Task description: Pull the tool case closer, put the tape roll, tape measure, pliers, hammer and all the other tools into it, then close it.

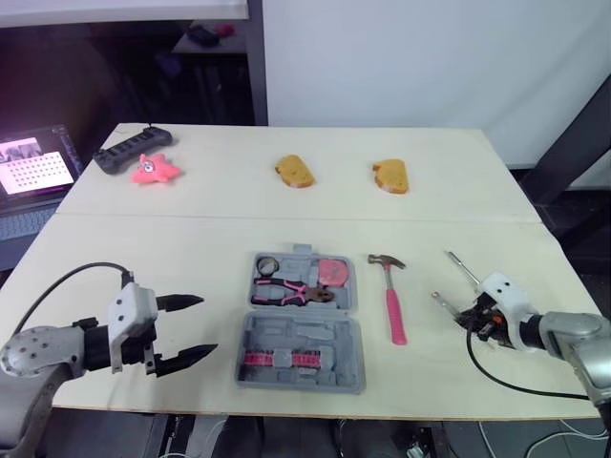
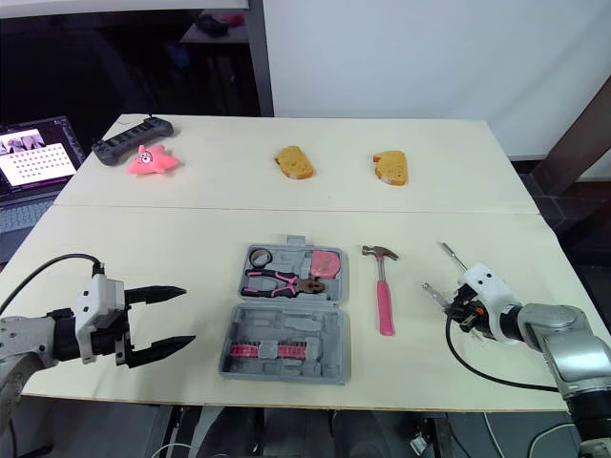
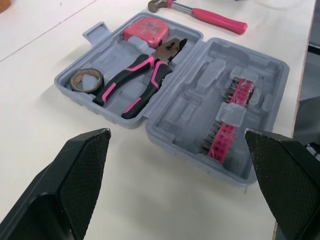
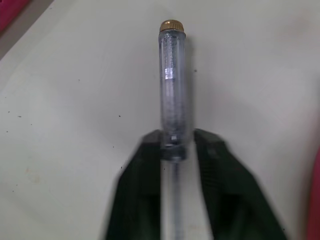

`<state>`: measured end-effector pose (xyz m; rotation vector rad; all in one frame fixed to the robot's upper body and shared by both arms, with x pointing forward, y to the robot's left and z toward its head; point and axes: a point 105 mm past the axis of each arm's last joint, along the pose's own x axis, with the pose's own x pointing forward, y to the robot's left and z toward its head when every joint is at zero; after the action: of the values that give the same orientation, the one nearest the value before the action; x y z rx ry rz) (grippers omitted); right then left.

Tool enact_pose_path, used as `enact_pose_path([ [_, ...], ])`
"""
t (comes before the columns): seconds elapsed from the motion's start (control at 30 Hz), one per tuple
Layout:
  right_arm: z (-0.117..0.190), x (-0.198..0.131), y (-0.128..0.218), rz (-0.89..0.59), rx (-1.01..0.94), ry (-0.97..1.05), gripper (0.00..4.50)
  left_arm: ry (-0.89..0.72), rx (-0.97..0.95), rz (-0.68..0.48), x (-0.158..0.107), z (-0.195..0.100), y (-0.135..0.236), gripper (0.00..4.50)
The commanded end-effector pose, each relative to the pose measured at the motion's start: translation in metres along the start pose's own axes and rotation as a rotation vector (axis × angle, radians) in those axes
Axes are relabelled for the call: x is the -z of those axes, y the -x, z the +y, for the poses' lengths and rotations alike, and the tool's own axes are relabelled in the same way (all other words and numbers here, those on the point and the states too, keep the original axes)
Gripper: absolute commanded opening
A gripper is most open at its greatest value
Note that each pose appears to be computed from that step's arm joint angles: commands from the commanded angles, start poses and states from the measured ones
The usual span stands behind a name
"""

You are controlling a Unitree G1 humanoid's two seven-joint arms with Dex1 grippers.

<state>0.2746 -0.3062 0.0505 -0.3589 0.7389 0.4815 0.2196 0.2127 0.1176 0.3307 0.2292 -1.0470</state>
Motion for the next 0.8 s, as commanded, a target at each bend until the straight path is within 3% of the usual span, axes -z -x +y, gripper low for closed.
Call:
enact_pose_path([
  [0.03, 0.003, -0.005, 0.005, -0.003, -0.015, 0.000, 0.02, -0.030, 0.003, -0.004, -0.003, 0.000, 0.002, 4.50],
  [0.1, 0.004, -0.013, 0.008, -0.008, -0.024, 0.017, 0.02, -0.030, 0.001, -0.003, -0.003, 0.000, 0.002, 4.50],
  [0.23, 0.022, -0.065, 0.020, -0.009, -0.090, 0.183, 0.02, -0.028, -0.005, 0.002, 0.000, 0.001, 0.005, 4.50],
  [0.37, 0.057, -0.121, 0.031, 0.054, -0.162, 0.571, 0.02, -0.036, -0.024, 0.013, 0.001, 0.004, 0.010, 4.50],
  [0.53, 0.096, -0.171, 0.032, 0.117, -0.284, 0.702, 0.02, -0.043, -0.064, 0.017, 0.001, 0.003, 0.016, 4.50],
  [0.8, 0.153, -0.205, 0.016, 0.204, -0.398, 0.773, 0.02, -0.037, -0.133, 0.039, 0.002, -0.012, 0.028, 4.50],
])
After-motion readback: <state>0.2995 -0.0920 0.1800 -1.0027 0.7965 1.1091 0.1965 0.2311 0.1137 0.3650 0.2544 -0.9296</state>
